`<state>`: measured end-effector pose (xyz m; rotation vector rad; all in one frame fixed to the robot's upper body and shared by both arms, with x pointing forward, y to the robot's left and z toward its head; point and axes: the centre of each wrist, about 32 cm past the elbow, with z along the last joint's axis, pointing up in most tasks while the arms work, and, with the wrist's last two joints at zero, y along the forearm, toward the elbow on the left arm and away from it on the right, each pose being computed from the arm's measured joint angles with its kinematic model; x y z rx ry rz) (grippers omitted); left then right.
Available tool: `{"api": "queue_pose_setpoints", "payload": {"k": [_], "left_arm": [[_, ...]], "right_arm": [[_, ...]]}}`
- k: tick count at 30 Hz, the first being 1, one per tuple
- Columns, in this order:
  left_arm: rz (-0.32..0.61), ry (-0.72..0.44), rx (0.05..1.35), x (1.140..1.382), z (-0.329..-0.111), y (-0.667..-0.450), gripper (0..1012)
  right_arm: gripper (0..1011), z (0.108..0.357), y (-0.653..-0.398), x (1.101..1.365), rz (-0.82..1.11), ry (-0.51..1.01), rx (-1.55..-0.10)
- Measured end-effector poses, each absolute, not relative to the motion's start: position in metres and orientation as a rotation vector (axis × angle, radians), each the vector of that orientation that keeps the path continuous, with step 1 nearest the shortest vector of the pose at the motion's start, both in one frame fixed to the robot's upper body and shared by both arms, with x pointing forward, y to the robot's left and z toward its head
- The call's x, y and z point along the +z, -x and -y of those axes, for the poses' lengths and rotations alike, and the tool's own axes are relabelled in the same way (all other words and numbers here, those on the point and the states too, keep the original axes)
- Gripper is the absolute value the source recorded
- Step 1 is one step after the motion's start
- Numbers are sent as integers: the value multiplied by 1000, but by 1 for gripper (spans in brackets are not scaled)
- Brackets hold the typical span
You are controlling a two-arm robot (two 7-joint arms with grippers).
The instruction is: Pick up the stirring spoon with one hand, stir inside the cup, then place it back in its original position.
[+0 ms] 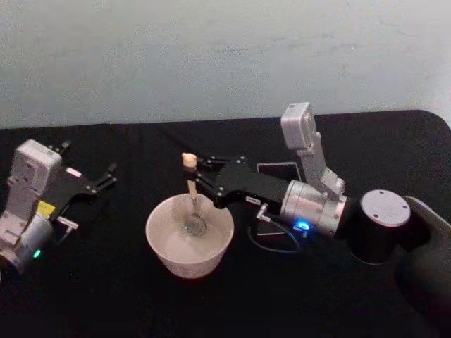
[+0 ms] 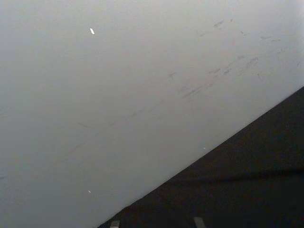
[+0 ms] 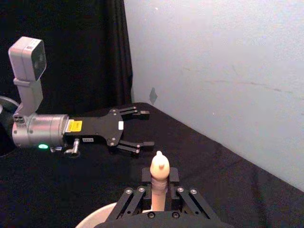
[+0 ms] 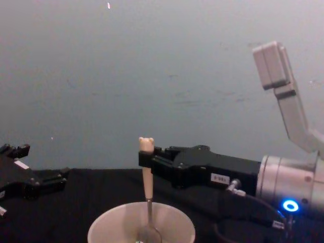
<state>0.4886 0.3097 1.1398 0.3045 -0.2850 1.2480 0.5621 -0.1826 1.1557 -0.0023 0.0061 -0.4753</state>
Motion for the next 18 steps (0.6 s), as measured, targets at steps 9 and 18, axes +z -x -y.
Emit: {"api": "queue_pose_setpoints", "payload": {"k": [9, 18], "left_arm": [[285, -305, 1248, 1140, -310, -489, 1001], [285, -305, 1248, 1140, -310, -489, 1001]], "right_arm": [[205, 196, -548, 1159, -7, 24, -444], [205, 198, -536, 1160, -20, 22, -389]]}}
